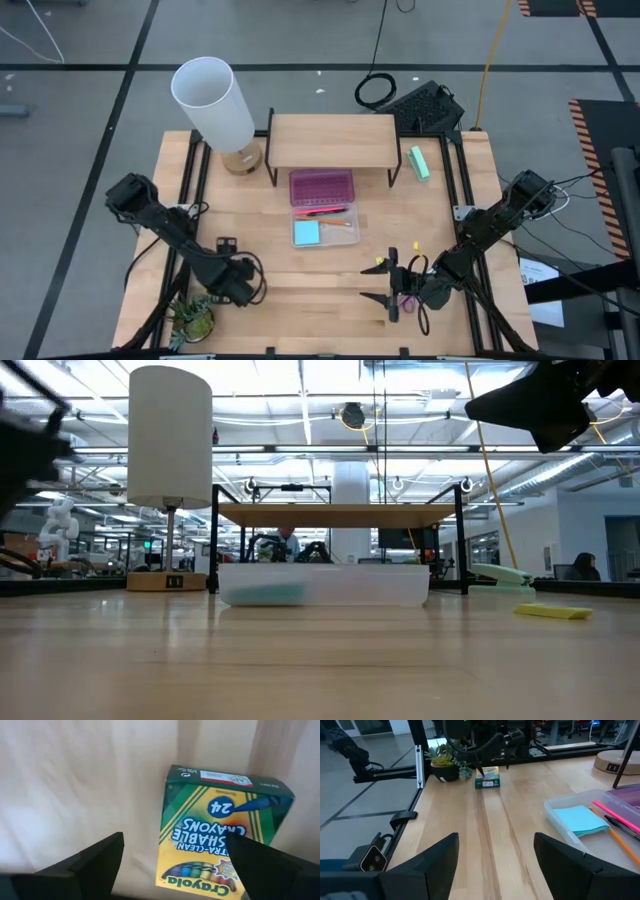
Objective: Pack school essentials
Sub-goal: Put the crayon box into the violet supply box
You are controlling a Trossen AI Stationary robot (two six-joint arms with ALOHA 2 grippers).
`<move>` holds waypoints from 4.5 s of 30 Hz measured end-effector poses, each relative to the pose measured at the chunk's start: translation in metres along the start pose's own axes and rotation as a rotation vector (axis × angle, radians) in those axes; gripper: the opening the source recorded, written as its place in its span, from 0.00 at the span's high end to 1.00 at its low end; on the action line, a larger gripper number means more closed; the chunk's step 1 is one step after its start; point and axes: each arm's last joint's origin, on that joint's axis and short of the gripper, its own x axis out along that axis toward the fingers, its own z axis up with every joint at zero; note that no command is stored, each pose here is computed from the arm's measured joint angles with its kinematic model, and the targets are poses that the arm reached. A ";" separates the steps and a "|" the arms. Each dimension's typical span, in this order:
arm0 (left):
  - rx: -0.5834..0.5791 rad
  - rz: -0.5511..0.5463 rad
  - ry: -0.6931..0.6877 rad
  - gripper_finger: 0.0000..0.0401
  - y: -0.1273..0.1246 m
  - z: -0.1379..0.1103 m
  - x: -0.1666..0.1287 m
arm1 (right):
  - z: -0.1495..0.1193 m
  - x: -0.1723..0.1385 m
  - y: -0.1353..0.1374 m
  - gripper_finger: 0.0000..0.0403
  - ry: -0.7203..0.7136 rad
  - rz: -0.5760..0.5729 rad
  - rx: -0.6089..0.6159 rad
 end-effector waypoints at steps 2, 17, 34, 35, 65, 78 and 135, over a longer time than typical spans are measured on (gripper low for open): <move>0.067 0.024 -0.058 0.12 0.003 0.009 -0.007 | 0.000 0.001 -0.001 0.38 0.000 -0.004 -0.001; 0.033 -0.049 -0.189 0.12 0.009 0.038 -0.051 | -0.003 0.001 -0.002 0.38 0.028 -0.011 0.011; 0.015 -0.012 -0.069 0.12 -0.006 0.001 0.002 | -0.004 0.001 -0.003 0.38 0.036 -0.015 0.026; 0.033 -0.022 -0.074 0.12 -0.006 0.002 0.003 | -0.004 0.001 -0.003 0.38 0.036 -0.015 0.026; 0.003 -0.151 -0.134 0.01 -0.010 0.021 -0.018 | -0.004 0.003 -0.005 0.38 0.047 -0.013 0.037; 0.035 -0.189 -0.167 0.00 -0.019 0.011 0.006 | -0.004 0.003 -0.005 0.38 0.048 -0.011 0.037; -0.050 -0.366 -0.521 0.70 0.218 0.210 -0.065 | -0.001 0.005 -0.006 0.38 0.029 -0.013 -0.042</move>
